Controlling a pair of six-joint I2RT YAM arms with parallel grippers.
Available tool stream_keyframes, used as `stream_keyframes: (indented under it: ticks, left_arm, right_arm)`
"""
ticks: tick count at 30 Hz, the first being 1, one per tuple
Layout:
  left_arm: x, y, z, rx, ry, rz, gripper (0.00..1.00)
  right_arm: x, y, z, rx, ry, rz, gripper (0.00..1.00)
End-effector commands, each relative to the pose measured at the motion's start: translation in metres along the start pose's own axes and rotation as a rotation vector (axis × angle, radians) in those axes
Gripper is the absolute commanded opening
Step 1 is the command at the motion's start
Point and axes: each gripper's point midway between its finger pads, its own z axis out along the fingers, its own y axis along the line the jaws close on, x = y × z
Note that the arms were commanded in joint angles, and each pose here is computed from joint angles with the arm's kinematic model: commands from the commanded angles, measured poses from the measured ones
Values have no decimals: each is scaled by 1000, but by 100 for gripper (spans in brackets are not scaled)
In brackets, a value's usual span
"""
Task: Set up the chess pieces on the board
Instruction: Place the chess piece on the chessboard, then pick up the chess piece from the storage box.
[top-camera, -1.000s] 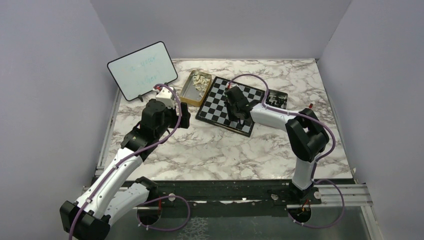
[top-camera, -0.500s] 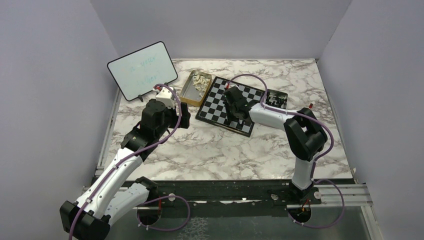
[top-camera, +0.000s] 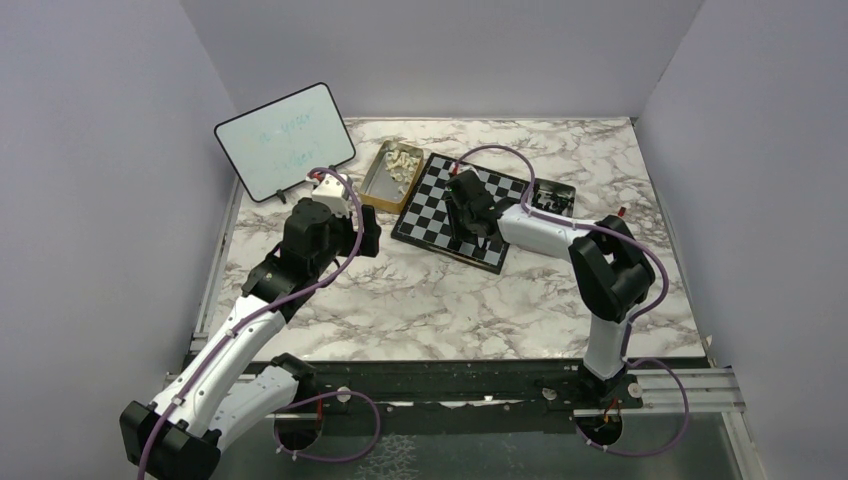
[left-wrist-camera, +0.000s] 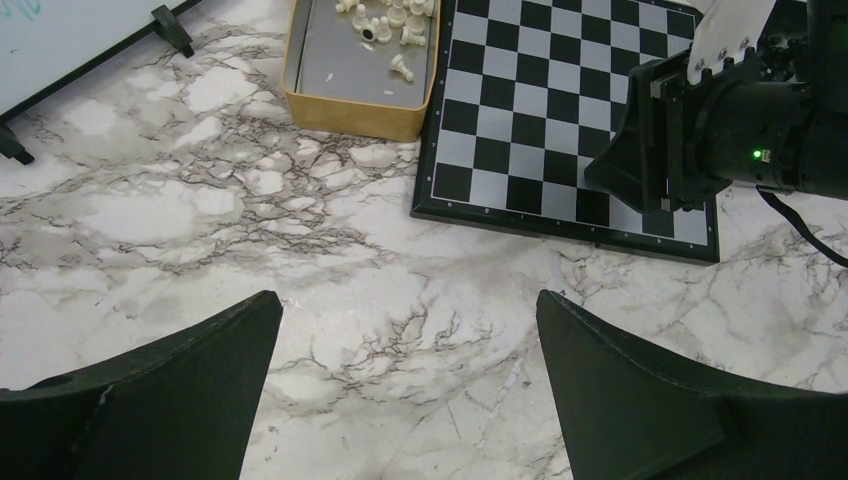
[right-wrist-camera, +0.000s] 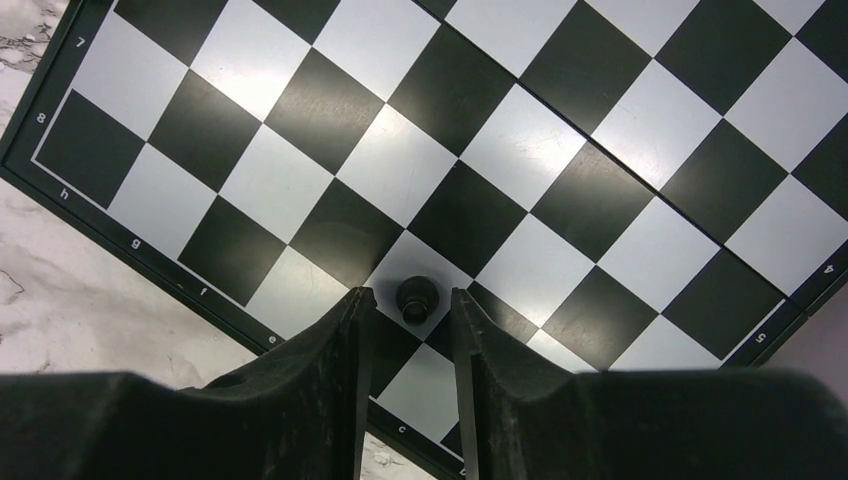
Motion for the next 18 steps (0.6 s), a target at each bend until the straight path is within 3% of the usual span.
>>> stream_keyframes:
  ticks: [1, 10, 18]
  left_arm:
    - [0, 0, 0, -4, 5, 10, 99]
    - [1, -3, 1, 9, 11, 8, 99]
    - [2, -4, 0, 17, 9, 8, 99]
  right_arm:
    - [-23, 5, -19, -16, -61, 5, 39]
    - [-64, -2, -66, 7, -140, 8, 43]
    - [-85, -65, -97, 167, -208, 27, 40]
